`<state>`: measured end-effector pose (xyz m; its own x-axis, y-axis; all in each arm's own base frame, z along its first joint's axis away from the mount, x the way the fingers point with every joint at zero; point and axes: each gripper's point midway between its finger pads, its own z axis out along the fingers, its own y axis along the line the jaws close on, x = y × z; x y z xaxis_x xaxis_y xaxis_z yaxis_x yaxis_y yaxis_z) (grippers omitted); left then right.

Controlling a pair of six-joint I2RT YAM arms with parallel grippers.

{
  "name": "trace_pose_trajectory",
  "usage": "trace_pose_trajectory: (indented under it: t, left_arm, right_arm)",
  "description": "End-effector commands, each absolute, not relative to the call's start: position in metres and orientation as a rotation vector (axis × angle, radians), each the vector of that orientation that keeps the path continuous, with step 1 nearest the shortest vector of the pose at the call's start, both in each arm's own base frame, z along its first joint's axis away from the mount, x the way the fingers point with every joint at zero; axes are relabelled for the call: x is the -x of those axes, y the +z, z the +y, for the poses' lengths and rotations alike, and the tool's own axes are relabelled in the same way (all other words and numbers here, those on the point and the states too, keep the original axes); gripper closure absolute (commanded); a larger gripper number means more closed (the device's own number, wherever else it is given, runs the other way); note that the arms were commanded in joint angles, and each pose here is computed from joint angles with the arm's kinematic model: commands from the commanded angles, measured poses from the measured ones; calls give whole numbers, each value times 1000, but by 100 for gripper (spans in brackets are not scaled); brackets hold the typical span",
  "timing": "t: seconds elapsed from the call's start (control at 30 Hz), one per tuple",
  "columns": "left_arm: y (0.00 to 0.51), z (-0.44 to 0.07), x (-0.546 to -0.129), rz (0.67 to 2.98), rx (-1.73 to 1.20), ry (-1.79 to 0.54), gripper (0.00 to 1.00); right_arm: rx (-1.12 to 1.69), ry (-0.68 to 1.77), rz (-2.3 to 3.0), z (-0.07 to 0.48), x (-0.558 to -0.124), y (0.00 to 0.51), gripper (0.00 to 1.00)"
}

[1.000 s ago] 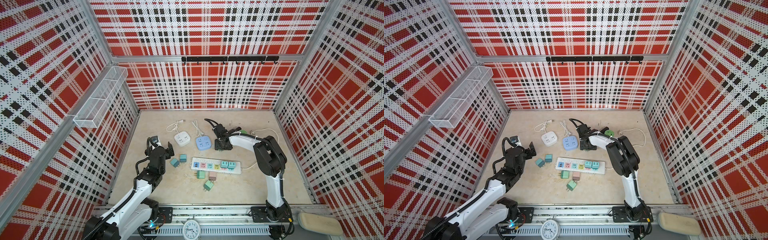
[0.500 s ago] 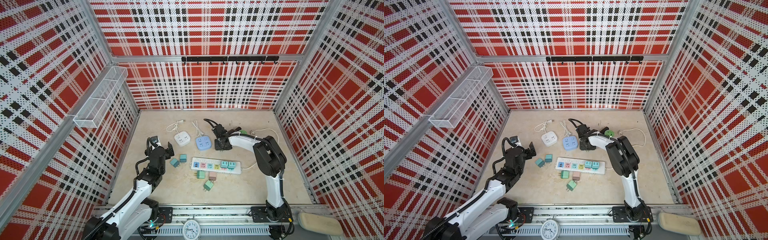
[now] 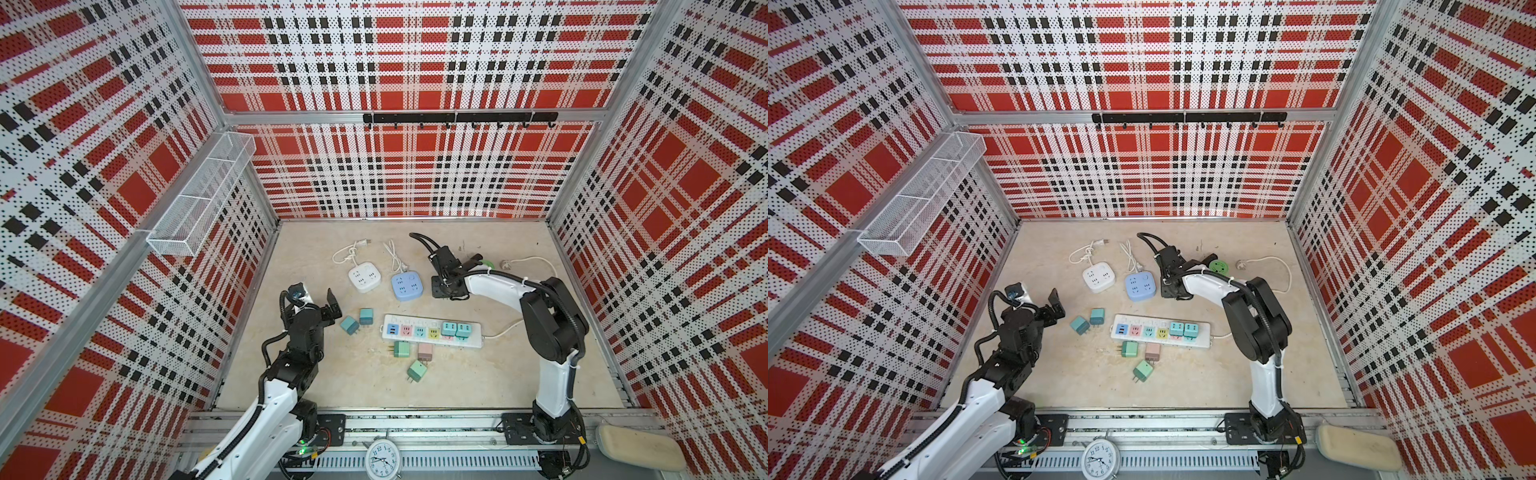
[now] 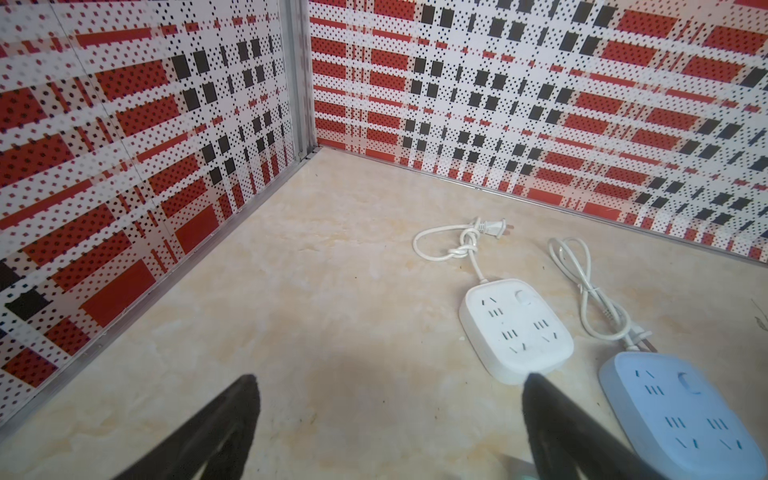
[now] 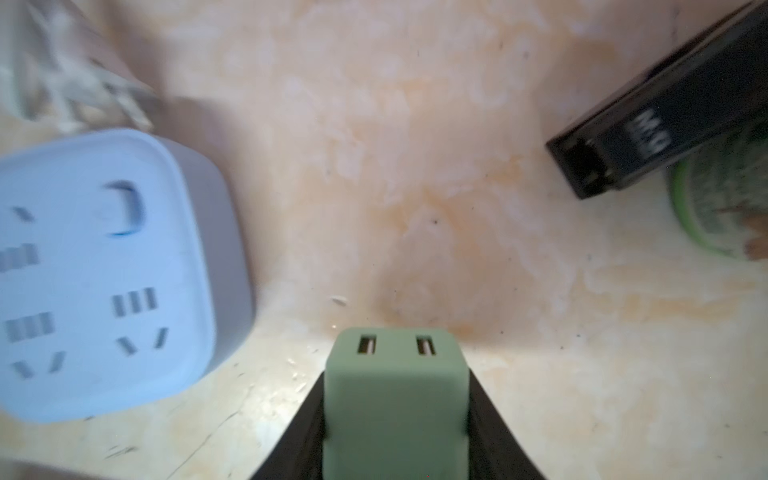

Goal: Insert the plug
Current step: 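Lift the green adapter with the right gripper and carry it toward the strip, then carry the green adapter toward the left gripper while the left gripper reaches toward it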

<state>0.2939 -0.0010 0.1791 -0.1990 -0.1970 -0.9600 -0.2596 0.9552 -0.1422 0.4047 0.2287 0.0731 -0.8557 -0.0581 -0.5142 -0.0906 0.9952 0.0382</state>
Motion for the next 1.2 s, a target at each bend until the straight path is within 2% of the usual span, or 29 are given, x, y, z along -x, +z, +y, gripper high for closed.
trace_pose_trajectory:
  t: [0.0, 0.23, 0.4, 0.63, 0.83, 1.03, 1.17]
  left_arm:
    - [182, -2, -294, 1759, 354, 19, 1]
    - [182, -4, -296, 1765, 343, 13, 1]
    - [182, -3, -295, 1759, 348, 3, 0]
    - [182, -8, -297, 1763, 318, -24, 3]
    - [184, -24, -302, 1760, 233, -89, 1]
    - [201, -63, -311, 1809, 94, -246, 15]
    - [229, -105, -306, 1834, -61, -324, 19]
  right_arm:
    - [145, 171, 2369, 239, -422, 139, 79]
    - [233, 251, 2050, 225, -402, 207, 83]
    - [315, 247, 1852, 210, -378, 237, 88]
    - [476, 324, 1685, 210, -336, 236, 92]
    - [525, 308, 1545, 198, -310, 242, 95]
    - [553, 346, 1494, 201, -300, 246, 100]
    - [633, 398, 1478, 215, -295, 240, 100]
